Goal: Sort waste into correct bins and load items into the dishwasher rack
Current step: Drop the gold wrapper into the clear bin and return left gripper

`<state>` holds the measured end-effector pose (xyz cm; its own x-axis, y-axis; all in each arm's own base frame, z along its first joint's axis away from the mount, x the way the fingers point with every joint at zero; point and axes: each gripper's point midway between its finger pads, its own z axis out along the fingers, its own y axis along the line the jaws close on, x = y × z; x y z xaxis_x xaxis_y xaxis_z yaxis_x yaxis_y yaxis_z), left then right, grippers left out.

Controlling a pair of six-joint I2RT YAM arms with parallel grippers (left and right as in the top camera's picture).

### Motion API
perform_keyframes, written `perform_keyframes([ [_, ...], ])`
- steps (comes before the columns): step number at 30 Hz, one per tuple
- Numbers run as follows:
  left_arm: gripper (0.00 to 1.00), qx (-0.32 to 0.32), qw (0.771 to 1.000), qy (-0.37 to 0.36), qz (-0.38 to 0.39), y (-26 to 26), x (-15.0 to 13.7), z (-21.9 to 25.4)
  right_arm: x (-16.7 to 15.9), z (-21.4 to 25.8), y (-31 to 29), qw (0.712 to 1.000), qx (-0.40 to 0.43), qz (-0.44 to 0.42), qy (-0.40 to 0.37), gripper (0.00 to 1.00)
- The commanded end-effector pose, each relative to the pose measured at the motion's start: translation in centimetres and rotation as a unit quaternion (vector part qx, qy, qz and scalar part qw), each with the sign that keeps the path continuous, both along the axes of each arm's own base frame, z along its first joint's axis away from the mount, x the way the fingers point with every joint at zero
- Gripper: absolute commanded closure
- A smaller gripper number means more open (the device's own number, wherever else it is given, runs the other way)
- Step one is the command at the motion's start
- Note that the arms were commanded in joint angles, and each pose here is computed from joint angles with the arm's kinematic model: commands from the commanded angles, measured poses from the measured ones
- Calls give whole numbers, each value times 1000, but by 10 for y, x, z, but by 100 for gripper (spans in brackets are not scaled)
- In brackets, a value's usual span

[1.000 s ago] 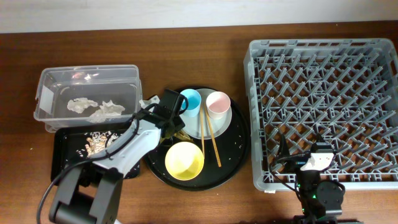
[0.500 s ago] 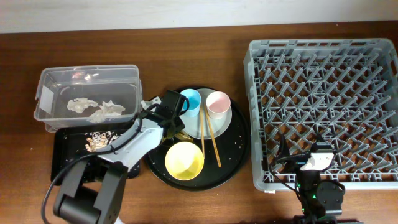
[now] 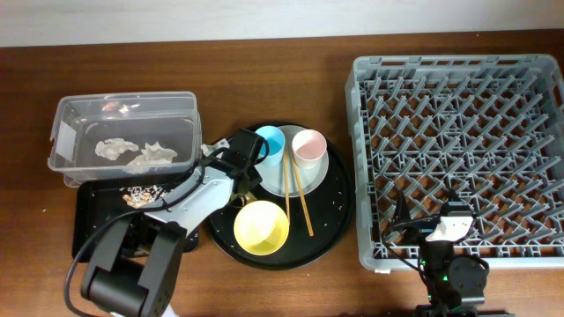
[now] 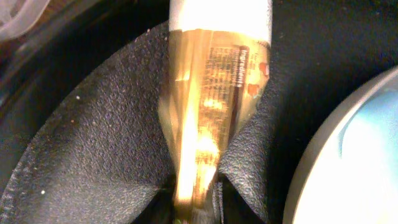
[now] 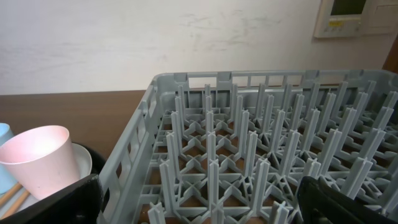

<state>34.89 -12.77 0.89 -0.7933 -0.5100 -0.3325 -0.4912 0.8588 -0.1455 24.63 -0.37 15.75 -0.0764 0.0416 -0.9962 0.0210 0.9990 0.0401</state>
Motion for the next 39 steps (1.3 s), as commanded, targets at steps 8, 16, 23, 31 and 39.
perform_keyframes([
  [8, 99, -16, 989, -131, -62, 2, 16, 103, 0, -2, -2, 1000, -4, -3, 2, 2],
  [16, 99, -1, 976, -204, 78, 119, 37, 154, 0, -2, -2, 1000, -4, -4, 2, 2],
  [23, 89, -8, 953, -241, 183, 210, 58, 153, 0, -2, -2, 1000, -4, -3, 2, 2],
  [31, 13, 26, 958, -247, 145, 222, 78, 139, 0, -2, -2, 1000, -4, -3, 2, 2],
  [39, 13, -102, 953, -285, 0, 156, 72, 181, 0, -2, -2, 1000, -4, -4, 2, 2],
])
